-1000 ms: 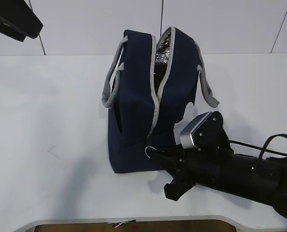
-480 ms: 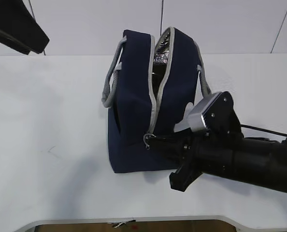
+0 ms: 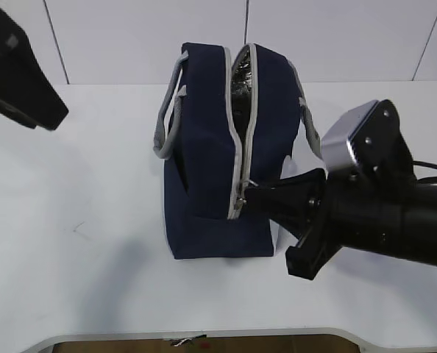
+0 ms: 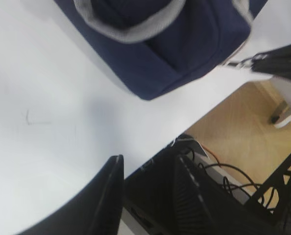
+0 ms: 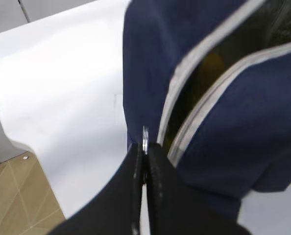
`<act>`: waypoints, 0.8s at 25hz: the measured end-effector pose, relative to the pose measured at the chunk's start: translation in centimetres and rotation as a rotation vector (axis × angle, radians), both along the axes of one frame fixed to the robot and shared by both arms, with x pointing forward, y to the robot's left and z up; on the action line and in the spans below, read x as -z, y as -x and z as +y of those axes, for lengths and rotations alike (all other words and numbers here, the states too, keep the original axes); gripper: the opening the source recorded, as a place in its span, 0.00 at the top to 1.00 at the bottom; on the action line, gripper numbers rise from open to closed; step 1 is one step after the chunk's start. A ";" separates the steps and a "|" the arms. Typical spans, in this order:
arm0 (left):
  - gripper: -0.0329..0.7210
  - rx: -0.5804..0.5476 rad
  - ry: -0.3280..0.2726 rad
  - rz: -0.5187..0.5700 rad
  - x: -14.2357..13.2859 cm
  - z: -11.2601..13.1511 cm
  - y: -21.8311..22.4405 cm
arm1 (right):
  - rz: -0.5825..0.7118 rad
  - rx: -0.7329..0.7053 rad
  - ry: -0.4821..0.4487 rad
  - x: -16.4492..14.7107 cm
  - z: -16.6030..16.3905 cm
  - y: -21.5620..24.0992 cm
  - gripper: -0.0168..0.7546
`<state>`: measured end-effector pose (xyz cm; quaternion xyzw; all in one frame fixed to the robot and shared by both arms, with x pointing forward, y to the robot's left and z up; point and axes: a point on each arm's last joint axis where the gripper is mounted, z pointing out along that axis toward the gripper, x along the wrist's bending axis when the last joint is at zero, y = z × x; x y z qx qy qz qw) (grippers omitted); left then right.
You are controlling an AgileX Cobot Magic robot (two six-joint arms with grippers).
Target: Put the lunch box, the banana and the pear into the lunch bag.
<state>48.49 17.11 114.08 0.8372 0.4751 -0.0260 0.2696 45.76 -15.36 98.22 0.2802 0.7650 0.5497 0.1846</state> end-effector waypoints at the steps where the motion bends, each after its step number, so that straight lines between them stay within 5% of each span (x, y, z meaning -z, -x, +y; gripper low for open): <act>1: 0.61 -0.001 -0.009 0.017 0.5 0.0 0.1 | -0.013 0.001 -0.002 -0.4 -0.1 0.1 0.96; 13: 0.60 0.035 -0.083 0.092 4.1 0.5 0.6 | -0.129 0.027 -0.053 -5.7 0.6 -1.8 0.96; 20: 0.45 0.033 -0.090 0.018 7.1 0.6 0.2 | -0.073 0.035 -0.098 -6.7 1.5 -3.5 0.96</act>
